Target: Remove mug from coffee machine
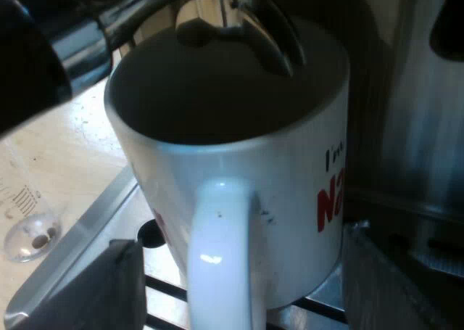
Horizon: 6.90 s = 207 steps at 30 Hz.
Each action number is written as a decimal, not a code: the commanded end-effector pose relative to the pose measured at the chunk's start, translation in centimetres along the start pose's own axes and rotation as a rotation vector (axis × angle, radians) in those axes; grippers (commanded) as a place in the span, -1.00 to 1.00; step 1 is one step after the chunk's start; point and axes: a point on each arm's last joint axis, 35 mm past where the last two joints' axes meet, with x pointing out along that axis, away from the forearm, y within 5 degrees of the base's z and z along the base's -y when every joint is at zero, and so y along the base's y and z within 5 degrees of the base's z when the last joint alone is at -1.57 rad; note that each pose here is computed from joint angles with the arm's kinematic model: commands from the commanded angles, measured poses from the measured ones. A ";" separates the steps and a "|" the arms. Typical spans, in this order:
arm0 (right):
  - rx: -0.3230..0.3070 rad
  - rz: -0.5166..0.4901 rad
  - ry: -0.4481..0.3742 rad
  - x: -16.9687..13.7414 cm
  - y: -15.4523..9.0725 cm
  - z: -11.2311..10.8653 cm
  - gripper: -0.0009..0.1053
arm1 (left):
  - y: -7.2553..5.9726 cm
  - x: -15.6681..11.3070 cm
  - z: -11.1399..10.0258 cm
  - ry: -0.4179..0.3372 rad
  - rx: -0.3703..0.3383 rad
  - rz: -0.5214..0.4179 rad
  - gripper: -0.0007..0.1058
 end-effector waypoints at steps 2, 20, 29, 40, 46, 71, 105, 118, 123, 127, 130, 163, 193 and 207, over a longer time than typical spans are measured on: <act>-0.011 -0.008 -0.015 0.1 -0.2 0.4 -0.09 | -0.1 -0.1 0.1 -0.007 -0.001 -0.004 0.50; -0.019 -0.003 -0.002 -0.1 -0.1 0.4 -0.99 | -0.1 -0.1 0.1 -0.007 -0.001 -0.004 0.50; -0.167 0.027 0.003 -1.3 0.8 1.4 -0.98 | -0.1 -0.1 0.1 -0.007 -0.001 -0.004 0.50; -0.130 0.019 0.028 -2.8 0.2 2.5 -0.98 | -0.1 -0.1 0.1 -0.007 -0.001 -0.004 0.50; -0.113 -0.009 0.045 -3.8 -0.2 2.5 -0.98 | -0.1 -0.1 0.1 -0.007 -0.001 -0.004 0.50; -0.058 -0.034 -0.022 -11.8 -2.5 0.3 -0.98 | -0.1 -0.1 0.1 -0.007 -0.001 -0.004 0.50; 0.067 -0.574 -0.031 -18.7 -5.8 -4.0 -0.98 | -0.4 -0.1 0.1 0.001 0.009 -0.060 0.50; 0.145 -0.642 -0.006 -18.2 -9.9 -5.1 -0.98 | -0.4 1.6 0.8 0.034 -0.004 -0.130 0.50; 0.149 -0.629 -0.004 -17.8 -11.4 -5.4 -0.98 | -0.3 2.3 0.9 0.053 -0.008 -0.129 0.50; 0.166 -0.662 -0.015 -17.1 -12.2 -5.7 -0.98 | -0.3 2.7 0.9 0.063 -0.011 -0.128 0.50; 0.167 -0.660 0.003 -16.1 -12.5 -6.3 -0.98 | -0.2 3.1 0.9 0.082 -0.016 -0.141 0.50; 0.148 -0.628 0.127 -10.5 -12.0 -11.8 -0.68 | 0.1 5.8 1.6 0.117 -0.025 -0.168 0.50; 0.153 -0.492 0.194 -16.1 -11.5 -8.4 0.24 | 0.1 5.8 1.5 0.118 -0.017 -0.168 0.50; 0.163 -0.320 0.167 -22.0 -10.6 -6.7 0.24 | 0.1 5.7 1.2 0.146 -0.025 -0.163 0.50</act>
